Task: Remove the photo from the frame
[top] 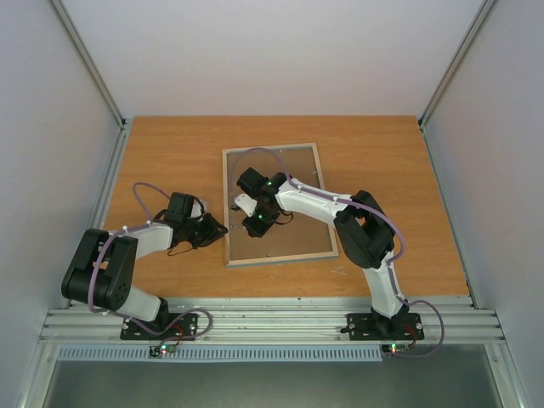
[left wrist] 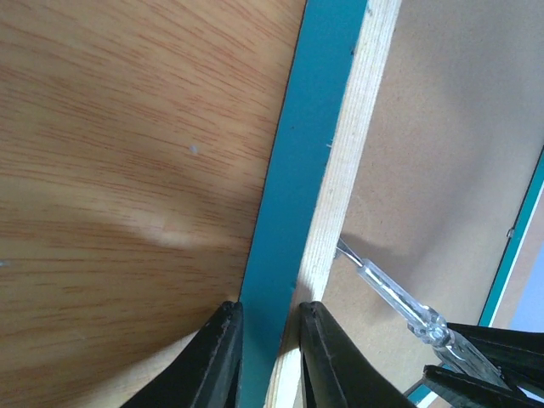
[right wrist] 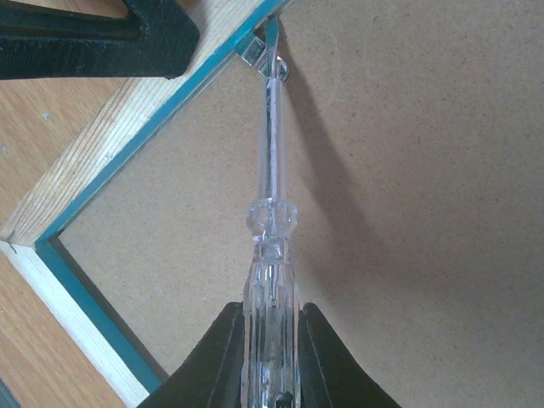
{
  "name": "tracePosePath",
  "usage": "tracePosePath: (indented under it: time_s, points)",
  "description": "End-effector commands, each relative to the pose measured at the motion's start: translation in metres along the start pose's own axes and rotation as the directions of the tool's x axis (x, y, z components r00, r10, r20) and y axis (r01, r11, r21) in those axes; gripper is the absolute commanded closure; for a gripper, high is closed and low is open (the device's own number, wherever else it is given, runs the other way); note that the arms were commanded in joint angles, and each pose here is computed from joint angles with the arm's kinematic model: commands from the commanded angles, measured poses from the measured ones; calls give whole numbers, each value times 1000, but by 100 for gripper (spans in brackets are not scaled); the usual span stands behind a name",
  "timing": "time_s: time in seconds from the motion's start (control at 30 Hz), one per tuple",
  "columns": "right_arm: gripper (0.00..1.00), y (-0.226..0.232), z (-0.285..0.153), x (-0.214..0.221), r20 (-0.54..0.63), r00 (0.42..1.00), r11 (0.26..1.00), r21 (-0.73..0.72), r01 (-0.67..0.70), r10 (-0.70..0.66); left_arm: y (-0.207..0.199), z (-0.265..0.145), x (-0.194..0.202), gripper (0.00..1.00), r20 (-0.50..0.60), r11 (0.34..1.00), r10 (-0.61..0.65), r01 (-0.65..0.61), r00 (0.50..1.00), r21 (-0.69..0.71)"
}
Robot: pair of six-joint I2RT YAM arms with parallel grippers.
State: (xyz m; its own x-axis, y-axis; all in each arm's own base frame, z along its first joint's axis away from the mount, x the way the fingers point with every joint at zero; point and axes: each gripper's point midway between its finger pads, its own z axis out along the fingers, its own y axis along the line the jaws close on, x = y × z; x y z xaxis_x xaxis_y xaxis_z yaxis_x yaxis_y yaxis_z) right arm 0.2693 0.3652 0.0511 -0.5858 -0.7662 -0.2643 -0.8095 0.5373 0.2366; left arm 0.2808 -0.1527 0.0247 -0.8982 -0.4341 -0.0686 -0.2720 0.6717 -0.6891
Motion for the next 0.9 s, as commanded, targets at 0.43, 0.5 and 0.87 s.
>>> tracePosePath:
  time_s: [0.43,0.5,0.87]
  points:
    - [99,42,11,46,-232,961,987,-93,129,-147,26,6,6,83,1,997,-1,1,1000,-83]
    - [99,44,11,50,-253,956,987,-90,131,-150,27,5,7,83,1,997,0,0,1000,-84]
    - [99,44,-14,40,-150,981,992,-31,120,-123,21,-4,1,76,27,995,21,-18,999,-101]
